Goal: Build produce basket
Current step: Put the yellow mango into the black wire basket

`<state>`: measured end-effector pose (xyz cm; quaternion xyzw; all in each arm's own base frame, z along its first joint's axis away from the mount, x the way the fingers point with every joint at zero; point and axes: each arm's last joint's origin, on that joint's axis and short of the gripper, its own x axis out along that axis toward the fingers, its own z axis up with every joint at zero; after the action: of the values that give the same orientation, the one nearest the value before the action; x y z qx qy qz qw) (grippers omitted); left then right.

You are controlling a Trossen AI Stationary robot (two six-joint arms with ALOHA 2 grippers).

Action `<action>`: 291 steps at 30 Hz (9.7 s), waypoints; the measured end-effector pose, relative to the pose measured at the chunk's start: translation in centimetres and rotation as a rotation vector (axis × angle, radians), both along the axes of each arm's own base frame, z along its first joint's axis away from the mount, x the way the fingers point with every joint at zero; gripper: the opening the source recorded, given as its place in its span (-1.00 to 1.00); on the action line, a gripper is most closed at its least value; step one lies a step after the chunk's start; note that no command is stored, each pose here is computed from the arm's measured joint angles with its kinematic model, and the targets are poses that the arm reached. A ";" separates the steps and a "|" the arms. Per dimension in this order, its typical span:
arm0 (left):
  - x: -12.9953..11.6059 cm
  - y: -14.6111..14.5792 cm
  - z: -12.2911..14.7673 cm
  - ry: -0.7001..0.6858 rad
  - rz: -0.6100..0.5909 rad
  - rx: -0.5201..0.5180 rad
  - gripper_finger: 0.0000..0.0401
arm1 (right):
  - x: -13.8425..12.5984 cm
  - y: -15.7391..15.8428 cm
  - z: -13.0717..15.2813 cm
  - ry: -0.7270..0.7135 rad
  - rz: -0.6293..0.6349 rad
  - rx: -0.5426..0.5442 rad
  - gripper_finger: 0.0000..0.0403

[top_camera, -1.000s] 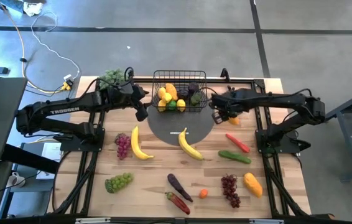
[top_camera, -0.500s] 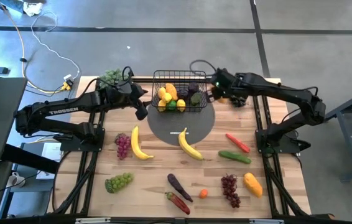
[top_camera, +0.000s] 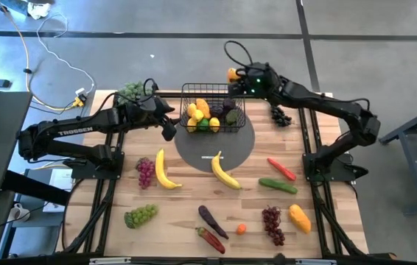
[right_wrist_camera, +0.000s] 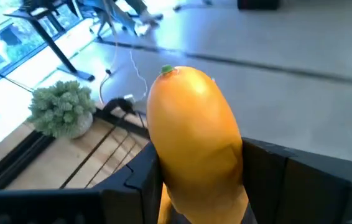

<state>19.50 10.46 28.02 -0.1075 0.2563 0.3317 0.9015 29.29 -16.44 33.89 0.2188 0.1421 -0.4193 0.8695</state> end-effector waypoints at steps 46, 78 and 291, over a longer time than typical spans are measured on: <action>0.0 0.0 0.0 0.017 -0.010 0.016 0.24 | 7.8 -3.9 -11.4 0.408 0.411 -0.241 0.21; -0.3 -2.0 -1.4 0.105 -0.047 -0.175 0.24 | 7.9 0.4 -3.8 0.551 0.324 0.134 0.29; 0.0 -5.9 -2.1 0.231 0.006 -0.083 0.24 | -5.2 24.8 -4.9 0.165 -0.054 0.577 -0.24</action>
<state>19.52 4.60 25.93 -0.1066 0.3719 0.3335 0.8597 24.09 8.38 28.99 0.4257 0.3198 -0.4012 0.7453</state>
